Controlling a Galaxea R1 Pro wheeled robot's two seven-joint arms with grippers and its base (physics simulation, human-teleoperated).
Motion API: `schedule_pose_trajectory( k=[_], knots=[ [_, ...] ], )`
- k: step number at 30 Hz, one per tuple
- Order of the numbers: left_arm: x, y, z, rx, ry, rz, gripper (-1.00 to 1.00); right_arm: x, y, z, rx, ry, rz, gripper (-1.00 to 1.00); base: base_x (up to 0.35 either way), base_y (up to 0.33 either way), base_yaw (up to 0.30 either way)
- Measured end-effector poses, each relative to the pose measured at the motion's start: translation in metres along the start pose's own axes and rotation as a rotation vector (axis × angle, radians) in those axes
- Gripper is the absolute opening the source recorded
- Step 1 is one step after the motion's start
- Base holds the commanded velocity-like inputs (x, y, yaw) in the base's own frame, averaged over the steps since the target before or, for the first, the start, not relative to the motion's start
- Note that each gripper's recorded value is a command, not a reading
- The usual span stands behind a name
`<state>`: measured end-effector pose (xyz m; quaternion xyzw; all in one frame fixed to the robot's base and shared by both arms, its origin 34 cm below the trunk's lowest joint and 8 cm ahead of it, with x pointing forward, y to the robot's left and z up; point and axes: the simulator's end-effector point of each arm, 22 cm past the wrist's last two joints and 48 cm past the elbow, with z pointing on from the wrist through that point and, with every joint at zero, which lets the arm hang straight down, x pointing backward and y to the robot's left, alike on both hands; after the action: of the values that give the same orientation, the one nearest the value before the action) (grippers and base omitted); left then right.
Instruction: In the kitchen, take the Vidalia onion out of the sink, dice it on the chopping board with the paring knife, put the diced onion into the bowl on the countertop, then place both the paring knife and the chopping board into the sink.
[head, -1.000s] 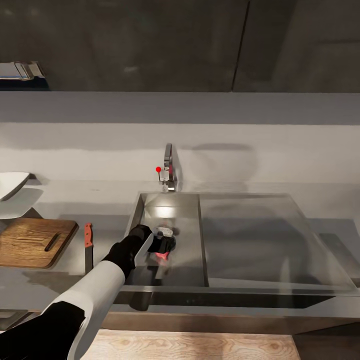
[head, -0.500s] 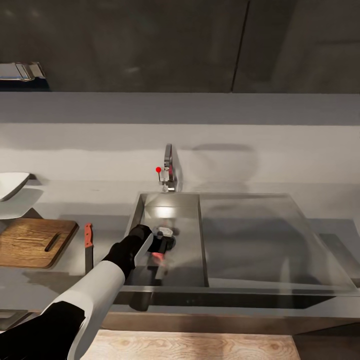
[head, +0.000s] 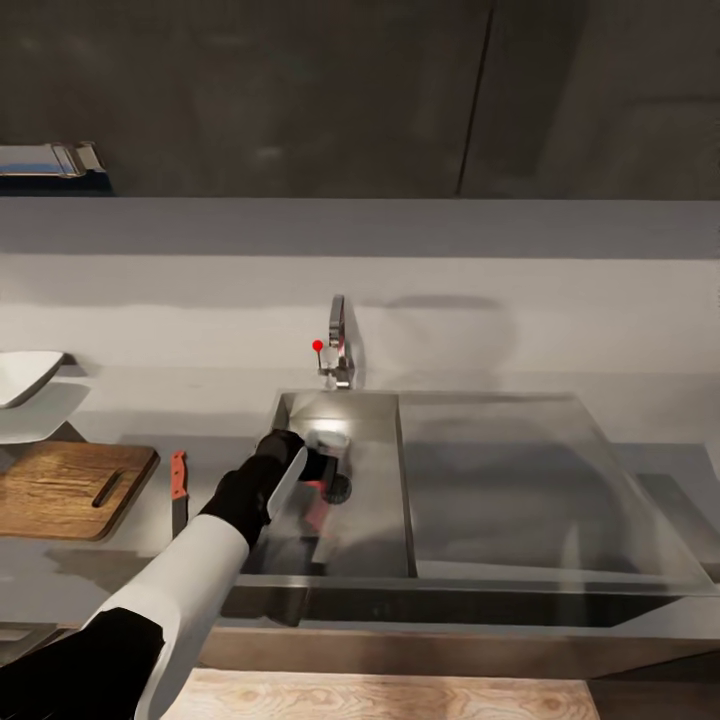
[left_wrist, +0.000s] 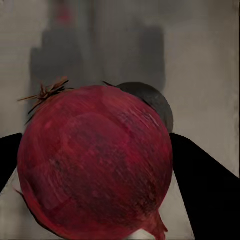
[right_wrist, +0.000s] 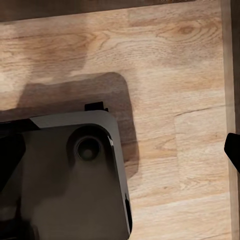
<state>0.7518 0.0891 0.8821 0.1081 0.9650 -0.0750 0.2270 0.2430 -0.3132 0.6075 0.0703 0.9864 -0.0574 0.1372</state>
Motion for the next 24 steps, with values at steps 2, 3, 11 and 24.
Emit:
schedule_pose_trajectory(
  k=[2,3,11,24],
  knots=[
    [-0.009,-0.003,-0.012,0.005,-0.003,0.007,-1.0,-0.001,0.0,0.0,0.0,-0.003,0.001,1.0,0.0,0.0,0.0],
    [-0.019,-0.006,-0.023,0.009,-0.015,0.013,-1.0,-0.002,0.0,0.0,0.0,-0.005,0.001,1.0,0.0,0.0,0.0],
    [-0.072,-0.015,-0.071,0.02,-0.157,0.034,-1.0,-0.008,0.002,0.0,-0.003,-0.018,0.003,1.0,0.0,0.0,0.0],
    [-0.088,-0.016,-0.092,0.015,-0.207,0.043,-1.0,-0.018,0.003,-0.001,-0.006,-0.042,0.006,1.0,-0.018,0.0,0.0]
  ],
)
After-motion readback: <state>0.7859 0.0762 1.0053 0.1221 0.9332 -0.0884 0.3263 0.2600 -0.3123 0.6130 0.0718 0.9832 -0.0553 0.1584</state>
